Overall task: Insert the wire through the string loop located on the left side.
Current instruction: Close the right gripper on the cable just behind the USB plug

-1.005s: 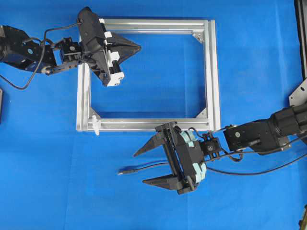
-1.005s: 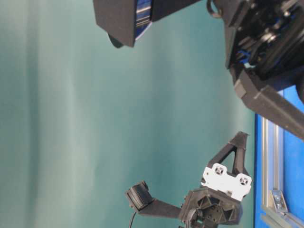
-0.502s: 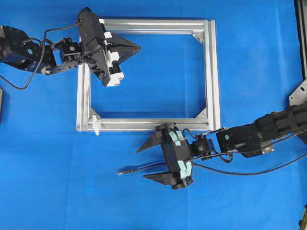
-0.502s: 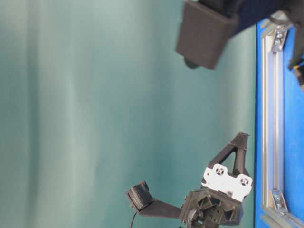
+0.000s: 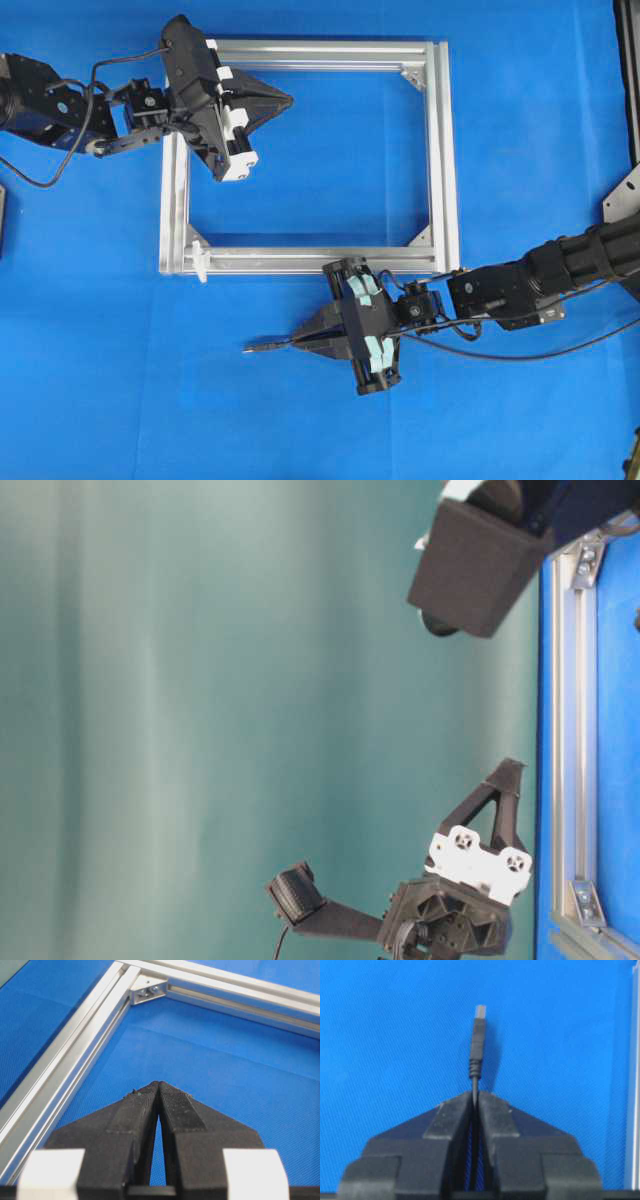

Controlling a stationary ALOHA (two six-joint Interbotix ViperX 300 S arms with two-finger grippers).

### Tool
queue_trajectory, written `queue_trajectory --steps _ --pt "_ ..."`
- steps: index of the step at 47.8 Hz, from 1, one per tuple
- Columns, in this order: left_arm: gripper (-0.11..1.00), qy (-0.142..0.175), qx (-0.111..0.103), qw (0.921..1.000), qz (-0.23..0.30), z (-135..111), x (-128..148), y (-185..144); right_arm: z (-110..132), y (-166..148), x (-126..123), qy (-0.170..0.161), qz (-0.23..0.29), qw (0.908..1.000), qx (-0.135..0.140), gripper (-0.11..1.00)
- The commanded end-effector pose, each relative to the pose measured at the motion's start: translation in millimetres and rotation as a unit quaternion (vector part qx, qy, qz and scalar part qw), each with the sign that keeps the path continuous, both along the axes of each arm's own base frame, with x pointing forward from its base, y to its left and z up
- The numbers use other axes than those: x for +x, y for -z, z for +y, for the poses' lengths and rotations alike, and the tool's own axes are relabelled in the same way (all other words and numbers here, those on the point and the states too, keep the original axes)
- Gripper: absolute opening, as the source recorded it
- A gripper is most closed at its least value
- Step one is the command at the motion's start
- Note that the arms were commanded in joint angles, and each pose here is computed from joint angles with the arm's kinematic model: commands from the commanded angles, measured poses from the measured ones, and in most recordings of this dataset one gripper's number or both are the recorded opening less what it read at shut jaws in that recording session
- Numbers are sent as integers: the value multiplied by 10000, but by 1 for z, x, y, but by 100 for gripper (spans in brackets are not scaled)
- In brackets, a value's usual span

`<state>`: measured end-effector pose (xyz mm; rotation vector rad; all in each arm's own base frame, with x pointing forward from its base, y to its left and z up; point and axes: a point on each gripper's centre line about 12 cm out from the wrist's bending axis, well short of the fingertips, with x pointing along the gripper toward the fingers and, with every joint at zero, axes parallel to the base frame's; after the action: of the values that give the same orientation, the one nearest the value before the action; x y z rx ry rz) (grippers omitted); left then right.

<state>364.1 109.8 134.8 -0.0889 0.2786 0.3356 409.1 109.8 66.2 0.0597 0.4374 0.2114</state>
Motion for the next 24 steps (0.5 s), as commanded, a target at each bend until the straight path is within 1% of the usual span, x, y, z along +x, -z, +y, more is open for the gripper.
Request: queue_trajectory --steps 1,16,20,24 --pt "0 7 67 9998 -188 0 2 -13 1 -11 5 -13 -143 9999 28 1" --pt "0 15 63 9998 -173 0 1 -12 0 -14 6 9 -172 9998 40 0" --pt "0 7 63 9998 -173 0 1 -12 1 -21 6 3 -192 9998 56 0" --pt "0 7 65 9998 -180 0 1 -13 1 -34 5 -11 -193 9998 52 0"
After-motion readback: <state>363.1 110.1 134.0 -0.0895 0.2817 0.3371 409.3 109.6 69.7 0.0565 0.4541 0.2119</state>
